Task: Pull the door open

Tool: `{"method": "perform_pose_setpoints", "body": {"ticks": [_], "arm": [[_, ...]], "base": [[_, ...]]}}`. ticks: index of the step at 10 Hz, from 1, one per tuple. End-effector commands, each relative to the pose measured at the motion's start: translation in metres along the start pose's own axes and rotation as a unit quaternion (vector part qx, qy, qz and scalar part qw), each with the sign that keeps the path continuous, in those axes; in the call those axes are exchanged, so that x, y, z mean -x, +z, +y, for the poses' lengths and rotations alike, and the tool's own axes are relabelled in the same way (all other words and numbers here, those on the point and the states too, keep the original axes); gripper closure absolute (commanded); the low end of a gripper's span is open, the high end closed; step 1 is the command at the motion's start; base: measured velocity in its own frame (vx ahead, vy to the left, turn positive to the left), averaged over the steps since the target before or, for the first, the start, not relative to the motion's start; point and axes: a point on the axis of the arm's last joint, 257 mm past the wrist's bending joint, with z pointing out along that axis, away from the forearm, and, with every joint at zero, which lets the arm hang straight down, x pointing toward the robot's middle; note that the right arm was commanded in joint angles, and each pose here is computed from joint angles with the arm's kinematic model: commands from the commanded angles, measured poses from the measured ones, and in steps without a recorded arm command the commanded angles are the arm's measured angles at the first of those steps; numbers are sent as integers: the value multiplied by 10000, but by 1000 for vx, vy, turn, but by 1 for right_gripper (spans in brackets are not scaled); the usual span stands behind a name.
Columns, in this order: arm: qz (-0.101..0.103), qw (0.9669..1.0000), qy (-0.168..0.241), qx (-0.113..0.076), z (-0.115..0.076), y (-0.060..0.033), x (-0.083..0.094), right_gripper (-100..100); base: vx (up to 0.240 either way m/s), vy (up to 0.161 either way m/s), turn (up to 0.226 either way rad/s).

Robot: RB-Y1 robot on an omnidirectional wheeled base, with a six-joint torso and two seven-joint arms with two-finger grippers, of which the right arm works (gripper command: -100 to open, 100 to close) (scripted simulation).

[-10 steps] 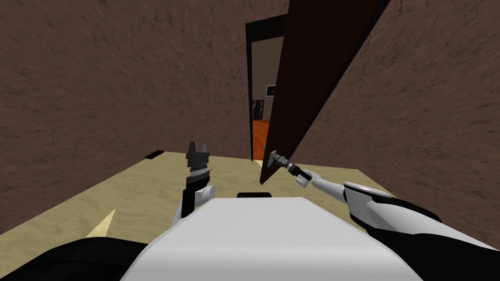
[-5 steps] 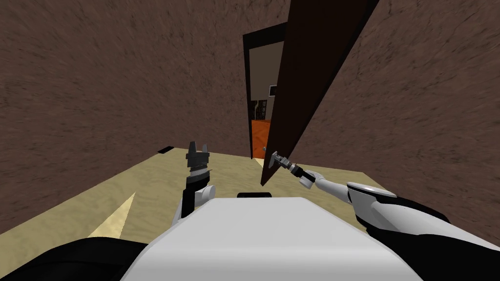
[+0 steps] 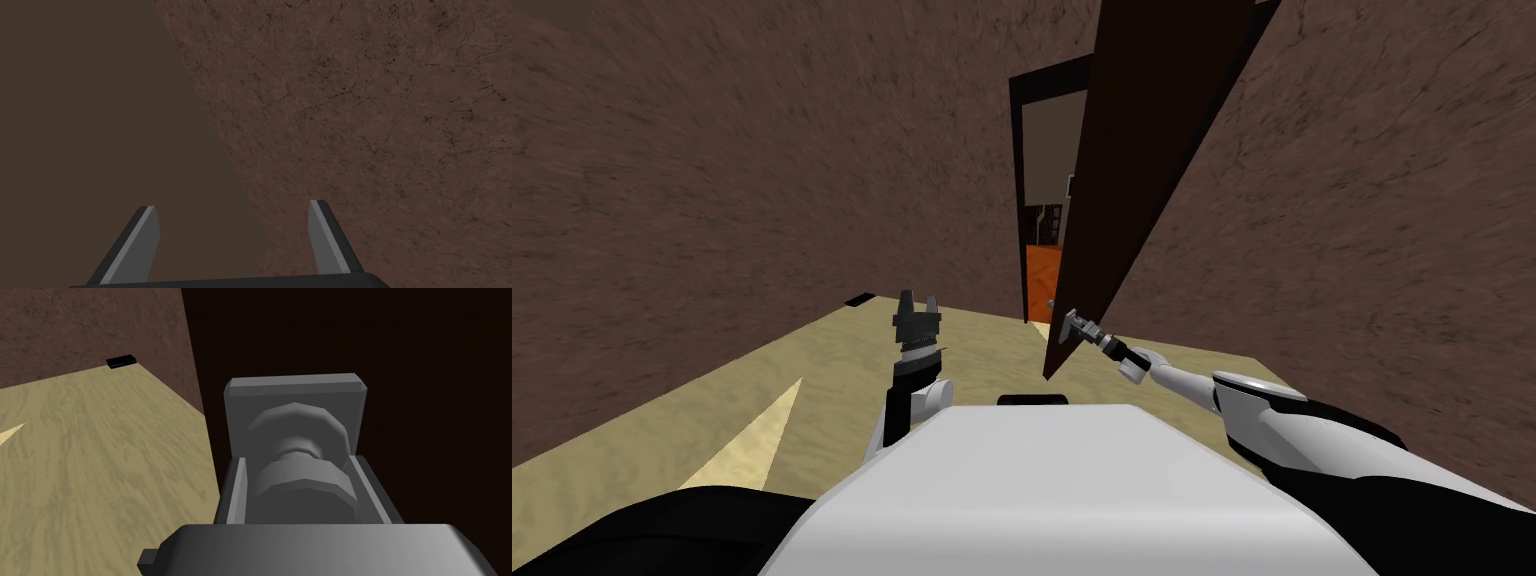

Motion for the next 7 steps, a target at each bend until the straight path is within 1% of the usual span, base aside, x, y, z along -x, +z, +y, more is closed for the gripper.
{"method": "perform_pose_setpoints", "body": {"ticks": [1,2,3,5,6,7], "arm": [[-15,10000,-26,52,-5,78,21,100],[-6,10000,-34,75,-22,149,24,100],[0,10000,-38,88,-31,188,26,100],[18,9999,-52,140,-75,354,30,100],[22,9999,-54,154,-88,398,31,100],[29,9998,-59,180,-116,488,32,100]], "base": [[-145,-169,97],[-131,-158,104],[-114,-130,79],[-132,-171,122],[-134,-168,104],[-131,-158,114]]}}
